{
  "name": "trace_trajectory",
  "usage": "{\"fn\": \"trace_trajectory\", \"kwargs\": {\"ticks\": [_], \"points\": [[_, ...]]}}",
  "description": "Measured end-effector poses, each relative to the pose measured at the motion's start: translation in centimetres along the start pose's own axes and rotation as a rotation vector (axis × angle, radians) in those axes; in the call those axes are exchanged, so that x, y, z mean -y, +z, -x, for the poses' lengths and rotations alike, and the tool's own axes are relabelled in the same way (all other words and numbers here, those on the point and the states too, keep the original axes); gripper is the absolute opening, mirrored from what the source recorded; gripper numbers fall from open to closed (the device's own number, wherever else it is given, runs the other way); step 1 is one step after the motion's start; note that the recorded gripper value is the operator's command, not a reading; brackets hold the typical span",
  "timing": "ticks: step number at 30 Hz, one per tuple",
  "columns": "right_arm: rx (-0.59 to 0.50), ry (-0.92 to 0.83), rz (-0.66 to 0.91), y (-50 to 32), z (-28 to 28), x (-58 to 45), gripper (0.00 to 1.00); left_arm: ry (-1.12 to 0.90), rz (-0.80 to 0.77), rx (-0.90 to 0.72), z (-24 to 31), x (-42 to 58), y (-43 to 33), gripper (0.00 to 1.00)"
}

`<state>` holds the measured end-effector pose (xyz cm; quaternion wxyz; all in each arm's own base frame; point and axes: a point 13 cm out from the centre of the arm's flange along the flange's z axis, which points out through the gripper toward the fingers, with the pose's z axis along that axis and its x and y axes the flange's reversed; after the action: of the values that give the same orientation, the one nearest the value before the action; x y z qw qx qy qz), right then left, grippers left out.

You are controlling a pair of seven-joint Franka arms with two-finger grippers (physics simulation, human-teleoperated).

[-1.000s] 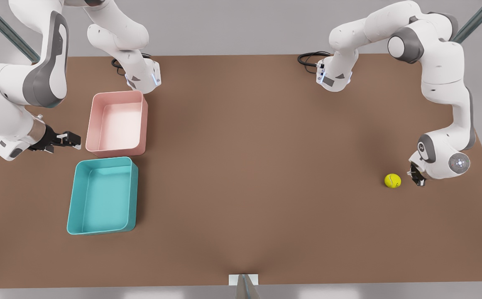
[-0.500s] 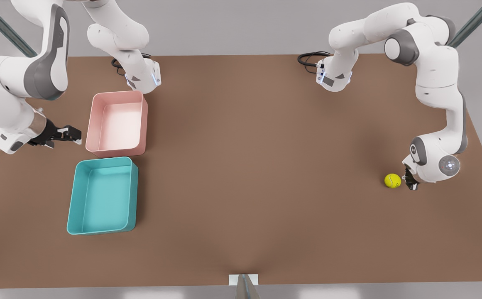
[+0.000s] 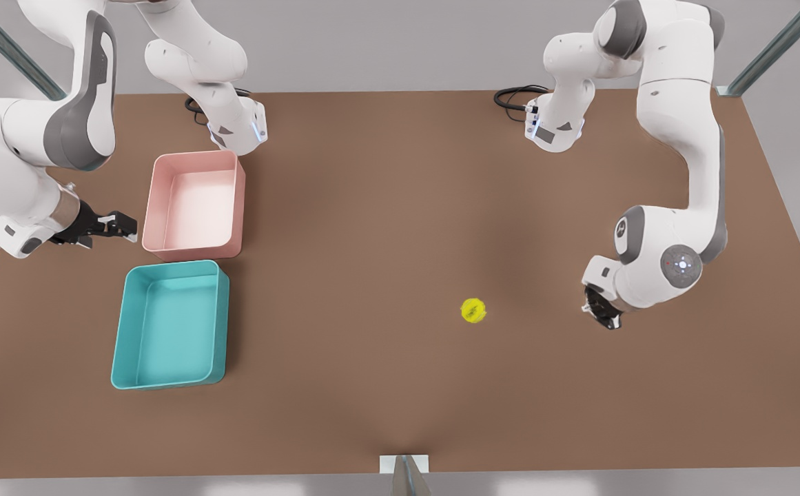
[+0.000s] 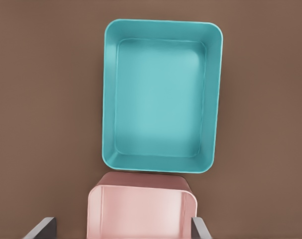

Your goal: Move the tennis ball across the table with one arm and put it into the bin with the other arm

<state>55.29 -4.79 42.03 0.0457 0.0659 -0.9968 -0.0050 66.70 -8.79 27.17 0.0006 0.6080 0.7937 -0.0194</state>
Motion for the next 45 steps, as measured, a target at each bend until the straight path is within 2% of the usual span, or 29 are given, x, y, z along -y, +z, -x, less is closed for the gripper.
{"fn": "trace_trajectory", "kwargs": {"ticks": [1,3,4,5,8,15,17,21,23,31,38,45], "points": [[0.001,0.000,0.000,0.0,0.0,0.0,1.00,-0.031,0.049,-0.003,1.6,-0.8,-6.4,0.22],[0.002,0.001,0.000,0.0,0.0,0.1,1.00,-0.108,0.096,-0.015,2.6,1.2,-17.4,0.30],[0.002,0.001,0.000,0.0,0.0,0.1,1.00,-0.145,0.106,-0.025,2.7,3.7,-21.7,0.96],[0.002,0.001,0.000,0.1,0.0,0.1,1.00,-0.183,0.095,-0.043,2.4,6.3,-24.2,1.00],[-0.001,0.001,0.001,0.4,0.0,0.1,1.00,-0.337,0.011,-0.115,1.2,11.6,-24.5,1.00],[-0.007,0.002,0.012,1.7,0.9,0.0,1.00,-0.688,-0.091,-0.218,-1.1,13.8,-21.5,1.00],[-0.021,-0.017,0.029,4.9,5.0,-1.4,1.00,-0.758,-0.094,-0.235,-1.1,14.1,-21.3,1.00],[0.026,-0.210,-0.001,10.7,17.4,-17.9,1.00,-0.885,-0.090,-0.255,-1.5,14.2,-21.1,1.00],[0.032,-0.246,-0.010,14.7,19.4,-25.0,1.00,-0.940,-0.086,-0.263,-1.6,14.3,-21.0,1.00],[0.102,-0.140,-0.005,22.6,21.0,-36.1,1.00,-1.116,-0.069,-0.277,-2.5,13.8,-20.9,1.00],[0.143,-0.064,0.006,25.2,19.0,-44.6,1.00,-1.210,-0.061,-0.286,-2.7,13.6,-20.5,1.00],[0.182,0.048,0.029,30.6,19.9,-46.7,1.00,-1.273,-0.055,-0.292,-2.7,13.5,-20.3,1.00]]}}
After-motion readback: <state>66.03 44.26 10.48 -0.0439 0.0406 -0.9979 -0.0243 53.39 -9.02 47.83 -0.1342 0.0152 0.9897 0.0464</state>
